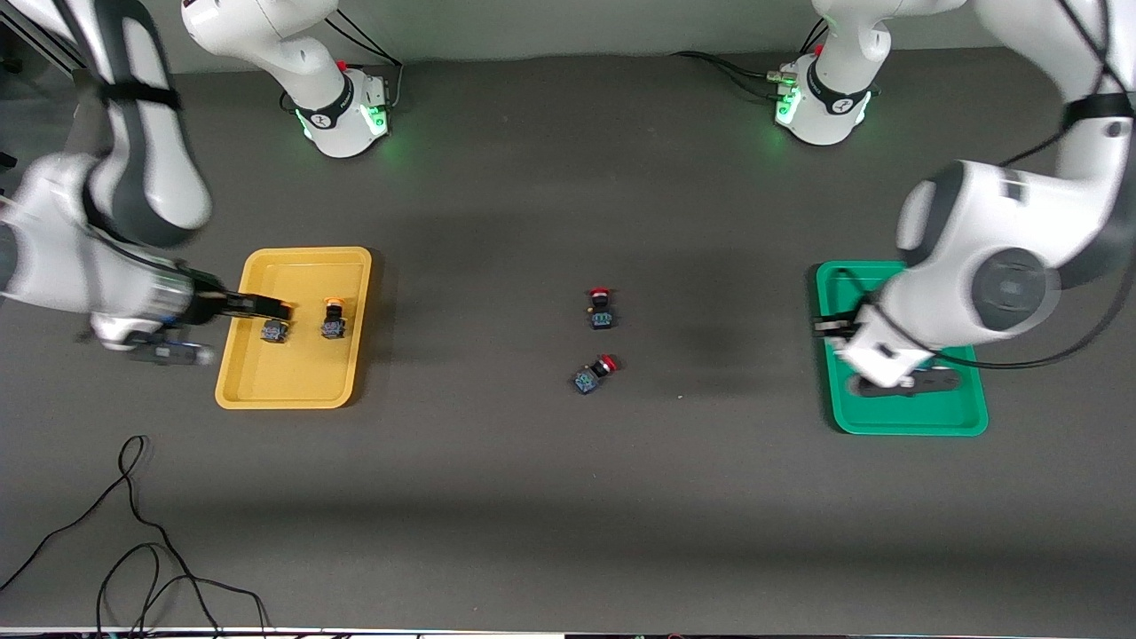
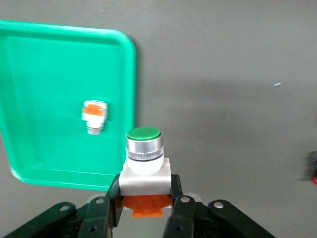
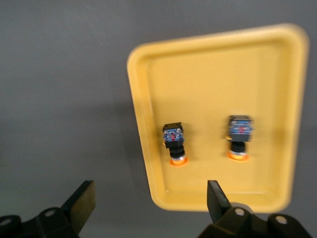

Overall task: Place green and yellow buttons in trays
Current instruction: 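Carry the black button into the yellow tray while the left gripper carries the white button, then open the right gripper and withdraw while the left gripper releases the white button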

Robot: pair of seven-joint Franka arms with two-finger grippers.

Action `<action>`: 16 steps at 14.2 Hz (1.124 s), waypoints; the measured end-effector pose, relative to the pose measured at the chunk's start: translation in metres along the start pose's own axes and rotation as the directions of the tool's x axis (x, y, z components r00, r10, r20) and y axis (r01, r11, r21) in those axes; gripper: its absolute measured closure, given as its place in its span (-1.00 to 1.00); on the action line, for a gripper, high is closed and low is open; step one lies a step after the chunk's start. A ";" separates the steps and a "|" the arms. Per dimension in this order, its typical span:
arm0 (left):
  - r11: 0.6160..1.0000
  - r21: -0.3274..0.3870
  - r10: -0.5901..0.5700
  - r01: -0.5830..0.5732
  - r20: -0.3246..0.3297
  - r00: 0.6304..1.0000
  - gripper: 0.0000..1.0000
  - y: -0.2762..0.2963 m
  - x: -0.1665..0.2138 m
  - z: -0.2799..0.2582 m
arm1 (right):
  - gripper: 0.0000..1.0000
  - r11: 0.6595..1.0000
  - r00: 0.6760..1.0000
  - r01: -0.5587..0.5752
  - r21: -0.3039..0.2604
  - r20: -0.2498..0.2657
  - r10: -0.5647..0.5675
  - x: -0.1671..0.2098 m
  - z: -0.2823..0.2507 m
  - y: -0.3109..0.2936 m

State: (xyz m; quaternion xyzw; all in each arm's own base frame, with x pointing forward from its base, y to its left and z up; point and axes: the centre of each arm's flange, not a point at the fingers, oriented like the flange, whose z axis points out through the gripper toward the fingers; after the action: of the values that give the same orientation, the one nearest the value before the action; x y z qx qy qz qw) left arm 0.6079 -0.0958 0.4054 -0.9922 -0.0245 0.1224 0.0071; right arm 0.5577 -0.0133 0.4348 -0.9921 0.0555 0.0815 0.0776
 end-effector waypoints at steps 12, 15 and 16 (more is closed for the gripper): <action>0.987 -0.003 0.157 -0.159 -0.099 0.983 0.19 -0.203 0.015 0.201 | -1.00 0.996 0.996 0.005 -0.093 -0.092 -0.013 -0.031 -0.132 -0.032; 0.985 -0.013 0.168 -0.170 -0.098 0.981 0.10 -0.201 0.019 0.216 | -1.00 0.995 0.994 -0.006 -0.097 -0.112 -0.004 -0.040 -0.128 -0.041; 0.985 -0.011 0.170 -0.172 -0.103 0.980 -0.13 -0.202 0.020 0.213 | -1.00 0.995 0.993 -0.004 -0.097 -0.115 -0.007 -0.043 -0.125 -0.044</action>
State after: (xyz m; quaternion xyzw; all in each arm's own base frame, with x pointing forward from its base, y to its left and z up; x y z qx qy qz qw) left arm 0.5655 0.1085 0.1977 -0.9955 0.0602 0.0718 -0.0119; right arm 0.5405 0.0135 0.5707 -0.9978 0.0550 0.0268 0.0259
